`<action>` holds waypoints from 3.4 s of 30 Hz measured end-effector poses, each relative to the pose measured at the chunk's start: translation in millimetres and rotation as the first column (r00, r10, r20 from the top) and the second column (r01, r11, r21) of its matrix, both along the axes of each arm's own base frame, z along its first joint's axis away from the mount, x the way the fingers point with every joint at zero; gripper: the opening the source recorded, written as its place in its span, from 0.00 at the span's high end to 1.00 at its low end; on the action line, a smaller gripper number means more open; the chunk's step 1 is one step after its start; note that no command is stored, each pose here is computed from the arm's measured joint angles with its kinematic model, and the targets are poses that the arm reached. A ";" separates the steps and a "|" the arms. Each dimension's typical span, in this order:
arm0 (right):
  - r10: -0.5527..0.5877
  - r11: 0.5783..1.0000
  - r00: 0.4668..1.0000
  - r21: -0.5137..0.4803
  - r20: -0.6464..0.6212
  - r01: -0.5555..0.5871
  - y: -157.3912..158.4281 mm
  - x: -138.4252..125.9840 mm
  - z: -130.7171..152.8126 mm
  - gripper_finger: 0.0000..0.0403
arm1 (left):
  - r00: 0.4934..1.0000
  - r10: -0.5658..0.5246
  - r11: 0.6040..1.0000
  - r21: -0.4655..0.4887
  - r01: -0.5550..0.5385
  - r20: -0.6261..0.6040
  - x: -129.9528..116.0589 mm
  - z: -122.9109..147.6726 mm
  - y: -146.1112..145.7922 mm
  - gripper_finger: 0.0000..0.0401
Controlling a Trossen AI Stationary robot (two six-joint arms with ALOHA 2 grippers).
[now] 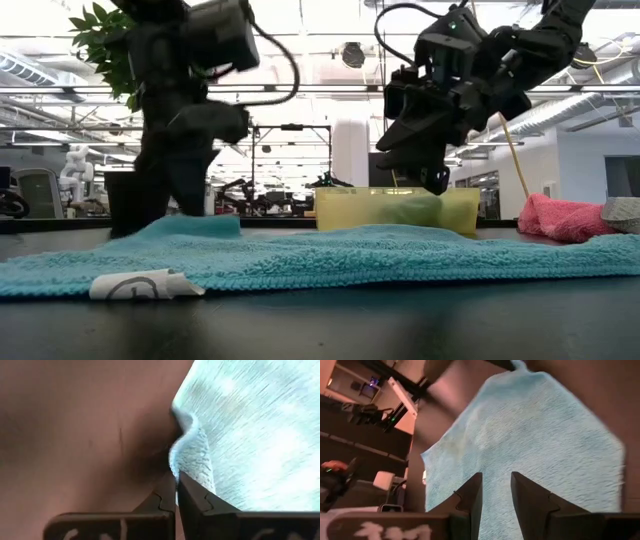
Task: Fold microfiber towels
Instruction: Fold the blue microfiber cloth
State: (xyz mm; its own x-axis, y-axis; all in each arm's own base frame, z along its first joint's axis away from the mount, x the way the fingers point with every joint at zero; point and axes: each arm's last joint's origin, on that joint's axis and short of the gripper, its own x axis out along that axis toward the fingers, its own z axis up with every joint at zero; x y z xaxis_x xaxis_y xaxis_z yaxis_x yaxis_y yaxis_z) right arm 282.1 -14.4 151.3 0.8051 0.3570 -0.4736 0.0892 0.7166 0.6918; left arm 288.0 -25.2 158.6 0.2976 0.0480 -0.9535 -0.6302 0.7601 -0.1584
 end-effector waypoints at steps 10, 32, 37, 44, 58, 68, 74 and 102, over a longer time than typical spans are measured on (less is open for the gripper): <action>-0.053 0.998 0.996 -0.029 -0.067 0.051 -20.9 -6.5 -6.8 0.76 | 0.975 -0.158 0.983 0.119 0.141 0.153 1.9 47.4 -8.8 0.99; 0.016 1.000 0.999 0.001 -0.036 -0.016 -35.3 -14.9 2.1 0.77 | 0.862 -0.445 0.893 0.048 0.448 0.243 -13.1 44.0 -112.3 0.99; -0.038 0.996 0.999 -0.083 0.030 0.041 -40.0 -21.1 21.0 0.82 | 0.847 -0.448 0.888 0.029 0.460 0.285 1.6 20.0 -130.0 0.99; -0.054 0.987 0.994 -0.157 -0.093 0.039 -33.2 -24.1 12.3 0.91 | 0.839 -0.466 0.876 0.013 0.482 0.281 15.3 -3.0 -130.7 0.99; 0.037 0.915 0.951 -0.371 -0.308 -0.156 -36.5 66.4 30.8 1.00 | 0.846 -0.465 0.879 0.025 0.476 0.261 17.5 -4.1 -122.9 0.99; 0.124 0.891 0.903 -0.354 -0.411 -0.283 -22.2 100.3 -2.8 1.00 | 0.857 -0.453 0.887 0.034 0.460 0.244 12.8 -5.1 -129.0 0.99; 0.160 0.895 0.854 -0.293 -0.495 -0.337 -12.7 93.5 -9.3 1.00 | 0.861 -0.450 0.891 0.051 0.451 0.237 12.4 -5.4 -128.5 0.99; 0.119 0.827 0.932 -0.486 -0.342 -0.284 14.7 92.2 29.9 1.00 | 0.874 -0.437 0.899 0.059 0.435 0.213 8.7 -6.7 -130.4 0.99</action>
State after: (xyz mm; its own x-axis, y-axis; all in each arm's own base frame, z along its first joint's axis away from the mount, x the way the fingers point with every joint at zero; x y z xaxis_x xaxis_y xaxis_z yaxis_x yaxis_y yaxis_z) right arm 374.3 0.3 181.1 0.5427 0.1309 -0.8297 0.0348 0.9834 0.1779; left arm 296.8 -155.6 151.9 0.4883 -0.1258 -0.8636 -0.1859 0.9519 -0.2437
